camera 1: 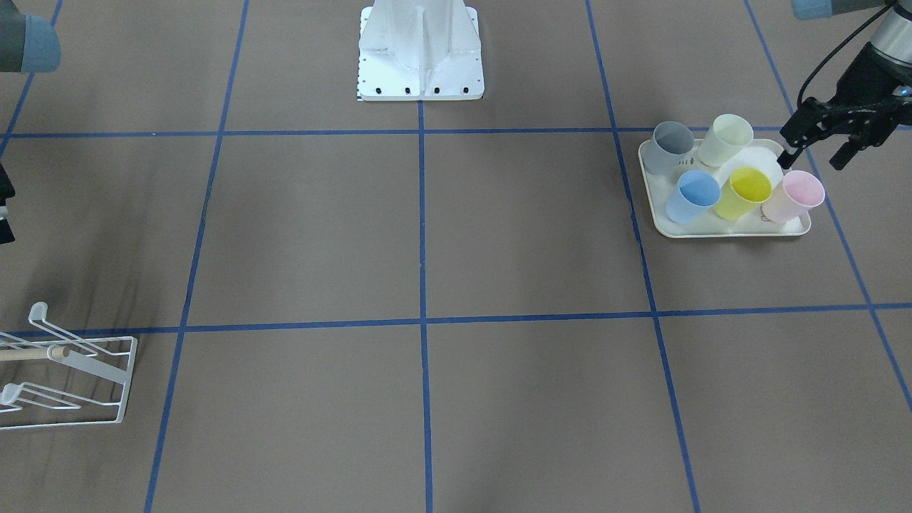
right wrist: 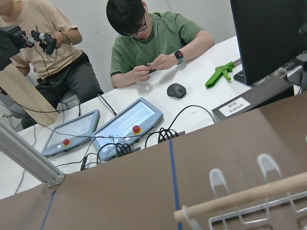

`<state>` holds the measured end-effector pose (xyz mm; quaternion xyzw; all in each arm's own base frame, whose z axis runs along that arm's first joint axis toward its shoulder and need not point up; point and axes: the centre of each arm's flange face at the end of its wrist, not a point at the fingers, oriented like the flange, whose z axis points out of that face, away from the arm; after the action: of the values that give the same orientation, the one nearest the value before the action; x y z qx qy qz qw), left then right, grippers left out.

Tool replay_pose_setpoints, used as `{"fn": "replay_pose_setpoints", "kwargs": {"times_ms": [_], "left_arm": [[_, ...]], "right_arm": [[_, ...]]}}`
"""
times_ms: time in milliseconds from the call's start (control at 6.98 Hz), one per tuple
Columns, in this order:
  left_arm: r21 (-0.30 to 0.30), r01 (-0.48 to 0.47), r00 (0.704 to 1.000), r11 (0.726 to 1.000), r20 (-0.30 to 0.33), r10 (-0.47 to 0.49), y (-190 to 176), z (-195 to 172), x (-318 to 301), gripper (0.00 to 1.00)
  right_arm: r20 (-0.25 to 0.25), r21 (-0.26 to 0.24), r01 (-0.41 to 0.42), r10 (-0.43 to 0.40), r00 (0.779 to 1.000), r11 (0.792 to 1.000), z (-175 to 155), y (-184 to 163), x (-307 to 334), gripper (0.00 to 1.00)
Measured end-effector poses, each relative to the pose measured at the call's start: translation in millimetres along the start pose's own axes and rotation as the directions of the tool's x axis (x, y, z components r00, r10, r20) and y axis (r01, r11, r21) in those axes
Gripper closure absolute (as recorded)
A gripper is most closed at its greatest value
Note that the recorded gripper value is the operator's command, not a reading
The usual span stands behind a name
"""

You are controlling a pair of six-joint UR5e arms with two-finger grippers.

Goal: Transfer IKEA cup to right arm and place on rack

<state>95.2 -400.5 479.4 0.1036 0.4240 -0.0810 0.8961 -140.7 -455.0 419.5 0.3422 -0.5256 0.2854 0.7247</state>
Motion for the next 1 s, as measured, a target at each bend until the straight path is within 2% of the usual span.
{"fn": "replay_pose_setpoints", "kwargs": {"times_ms": [287, 573, 717, 1003], "left_arm": [[-0.08, 0.058, 0.997, 0.995, 0.063, -0.053, 42, 8, -47, 0.0], [-0.134, 0.106, 0.992, 0.985, 0.077, -0.097, 67, 25, -49, 0.0], [-0.145, 0.118, 0.991, 0.982, 0.081, -0.107, 68, 36, -51, 0.0], [-0.163, 0.111, 0.991, 0.98, 0.097, -0.096, 57, 67, -63, 0.0]], "right_arm": [[0.068, -0.085, -0.127, 0.133, 0.989, 0.988, 2, 20, -36, 0.01], [0.116, -0.154, -0.19, 0.208, 0.971, 0.97, 8, 45, -70, 0.01], [0.136, -0.181, -0.216, 0.242, 0.961, 0.959, 13, 57, -87, 0.01], [0.158, -0.201, -0.226, 0.26, 0.953, 0.953, 20, 78, -106, 0.01]]}}
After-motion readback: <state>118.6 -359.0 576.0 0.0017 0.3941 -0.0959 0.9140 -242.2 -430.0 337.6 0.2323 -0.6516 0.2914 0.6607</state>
